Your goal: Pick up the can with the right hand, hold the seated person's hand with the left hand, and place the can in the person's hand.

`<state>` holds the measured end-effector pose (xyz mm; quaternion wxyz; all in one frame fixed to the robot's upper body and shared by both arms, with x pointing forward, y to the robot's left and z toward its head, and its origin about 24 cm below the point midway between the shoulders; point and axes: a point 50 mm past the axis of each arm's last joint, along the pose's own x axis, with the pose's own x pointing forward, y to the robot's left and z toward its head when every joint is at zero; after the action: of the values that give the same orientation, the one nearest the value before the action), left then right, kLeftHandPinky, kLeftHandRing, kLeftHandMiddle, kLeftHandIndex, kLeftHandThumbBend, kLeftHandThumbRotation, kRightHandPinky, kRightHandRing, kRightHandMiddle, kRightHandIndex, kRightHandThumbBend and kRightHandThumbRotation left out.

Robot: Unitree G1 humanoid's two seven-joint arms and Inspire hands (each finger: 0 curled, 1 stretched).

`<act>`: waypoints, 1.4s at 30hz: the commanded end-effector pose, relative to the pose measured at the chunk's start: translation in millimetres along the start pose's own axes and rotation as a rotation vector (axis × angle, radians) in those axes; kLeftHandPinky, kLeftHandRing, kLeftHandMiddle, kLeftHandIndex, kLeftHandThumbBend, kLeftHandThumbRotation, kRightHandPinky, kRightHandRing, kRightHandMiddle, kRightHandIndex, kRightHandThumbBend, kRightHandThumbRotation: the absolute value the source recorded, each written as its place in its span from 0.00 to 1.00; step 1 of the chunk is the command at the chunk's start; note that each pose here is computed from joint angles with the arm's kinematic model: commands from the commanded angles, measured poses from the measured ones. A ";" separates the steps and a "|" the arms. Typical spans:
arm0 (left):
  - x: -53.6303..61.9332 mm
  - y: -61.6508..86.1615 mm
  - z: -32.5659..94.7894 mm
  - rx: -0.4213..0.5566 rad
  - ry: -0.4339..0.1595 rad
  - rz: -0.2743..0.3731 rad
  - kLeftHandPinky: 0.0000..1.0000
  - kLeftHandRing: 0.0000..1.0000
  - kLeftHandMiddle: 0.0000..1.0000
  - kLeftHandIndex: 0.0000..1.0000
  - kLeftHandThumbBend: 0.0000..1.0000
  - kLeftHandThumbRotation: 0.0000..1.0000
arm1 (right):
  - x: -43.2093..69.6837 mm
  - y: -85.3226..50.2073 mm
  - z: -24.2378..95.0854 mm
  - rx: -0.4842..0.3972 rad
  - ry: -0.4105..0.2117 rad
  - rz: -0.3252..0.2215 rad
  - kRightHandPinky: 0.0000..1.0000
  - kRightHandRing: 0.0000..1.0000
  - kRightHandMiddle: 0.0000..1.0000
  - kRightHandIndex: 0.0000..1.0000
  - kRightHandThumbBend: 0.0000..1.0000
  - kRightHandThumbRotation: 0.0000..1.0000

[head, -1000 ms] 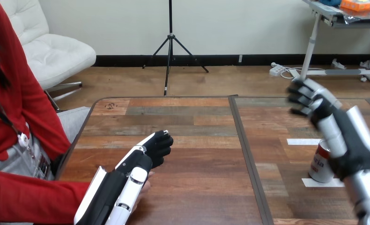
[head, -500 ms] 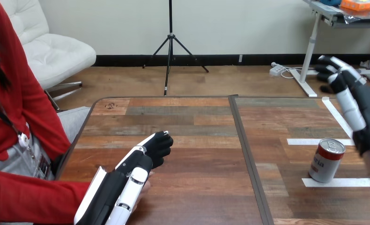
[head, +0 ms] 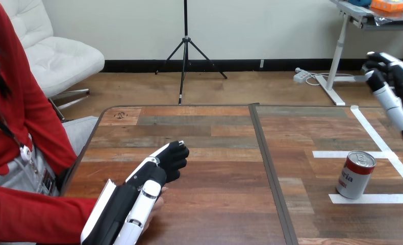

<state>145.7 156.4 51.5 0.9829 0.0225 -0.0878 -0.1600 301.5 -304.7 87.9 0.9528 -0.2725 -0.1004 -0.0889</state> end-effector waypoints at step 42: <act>16.3 5.8 13.6 0.031 -0.093 -0.008 0.84 0.87 0.86 0.86 0.26 0.99 | 10.1 -3.8 -36.2 -0.102 0.280 0.068 0.90 0.95 0.94 0.96 1.00 0.43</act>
<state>149.2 156.0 53.8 0.9820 0.0241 -0.0953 -0.1614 294.7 -330.5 34.3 0.9421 -0.3096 0.0870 -0.0950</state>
